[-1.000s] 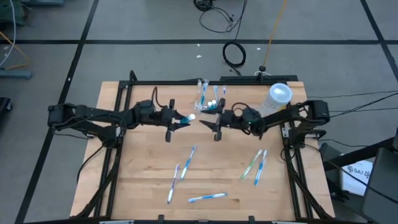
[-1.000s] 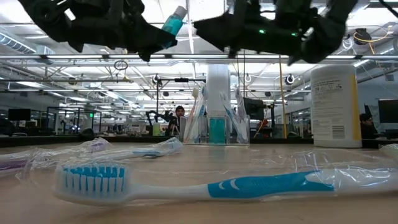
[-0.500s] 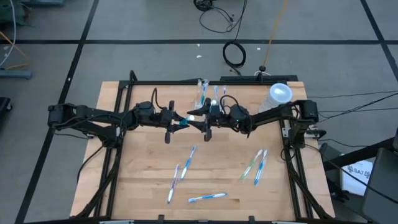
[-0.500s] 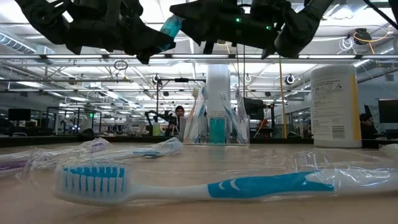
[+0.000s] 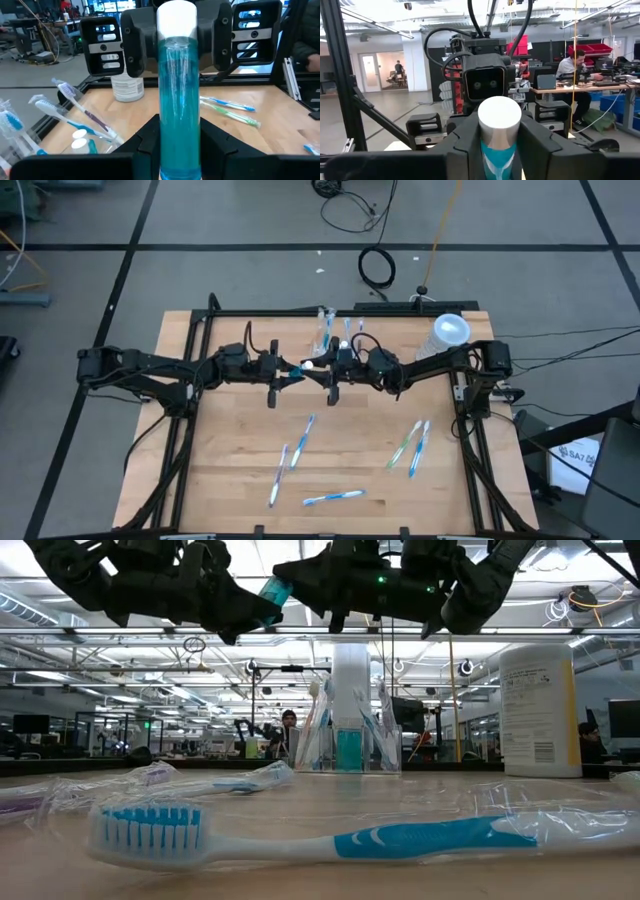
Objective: Pick & Place toothbrushing station
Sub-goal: Put the mouthwash into the middle section of the transparent organizer, then put the top left blue toothbrush into the right section of the transparent organizer
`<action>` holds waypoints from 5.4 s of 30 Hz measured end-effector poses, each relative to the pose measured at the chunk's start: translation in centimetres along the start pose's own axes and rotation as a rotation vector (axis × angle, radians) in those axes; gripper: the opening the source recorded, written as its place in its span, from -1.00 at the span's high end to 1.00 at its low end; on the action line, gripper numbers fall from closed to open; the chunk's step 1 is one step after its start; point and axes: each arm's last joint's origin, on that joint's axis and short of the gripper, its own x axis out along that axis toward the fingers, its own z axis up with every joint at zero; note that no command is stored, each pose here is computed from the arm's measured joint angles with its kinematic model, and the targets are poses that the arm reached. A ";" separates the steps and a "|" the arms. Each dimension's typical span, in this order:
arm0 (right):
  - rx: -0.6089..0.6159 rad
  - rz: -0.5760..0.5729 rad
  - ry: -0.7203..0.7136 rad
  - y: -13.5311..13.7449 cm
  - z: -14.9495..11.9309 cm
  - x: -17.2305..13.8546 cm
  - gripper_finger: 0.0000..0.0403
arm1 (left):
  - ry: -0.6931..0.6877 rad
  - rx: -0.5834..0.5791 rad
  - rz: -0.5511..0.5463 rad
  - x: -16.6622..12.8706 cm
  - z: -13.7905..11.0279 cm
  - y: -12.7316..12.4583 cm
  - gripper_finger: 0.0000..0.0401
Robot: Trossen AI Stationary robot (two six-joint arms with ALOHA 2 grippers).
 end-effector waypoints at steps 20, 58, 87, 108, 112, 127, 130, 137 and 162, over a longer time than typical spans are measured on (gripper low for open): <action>0.020 -0.015 0.045 -0.7 -0.4 -0.1 0.54 | 0.045 -0.037 0.042 0.0 -0.4 0.1 0.28; -0.155 -0.640 0.576 -4.8 -1.8 -3.6 0.53 | 0.463 -0.343 0.347 -1.2 -4.5 0.1 -0.11; -0.026 -0.736 0.639 -6.0 -4.9 -7.6 0.34 | 0.462 -0.334 0.335 -1.2 -4.5 -0.1 -0.11; -0.008 -0.410 0.235 -4.2 -1.5 -5.0 0.27 | 0.462 -0.334 0.335 -1.2 -4.5 -0.1 -0.11; -0.019 -0.268 0.168 -3.0 -0.8 -4.6 0.28 | 0.462 -0.337 0.335 -1.2 -4.5 -0.1 -0.11; -0.100 -0.204 0.307 -1.6 -2.1 -4.6 0.30 | 0.487 -0.540 0.111 -0.8 -4.4 -3.4 -0.11; -0.099 -0.204 0.310 -1.6 -2.2 -4.6 0.29 | 0.496 -0.517 0.063 -0.8 -4.3 -4.9 -0.11; -0.105 -0.204 0.308 -1.6 -2.2 -4.6 0.29 | 0.481 -0.518 0.051 -0.9 -4.0 -7.4 -0.11; -0.093 -0.205 0.275 -1.6 -1.9 -4.5 0.31 | 0.701 -0.509 0.068 6.2 -7.8 -10.0 -0.11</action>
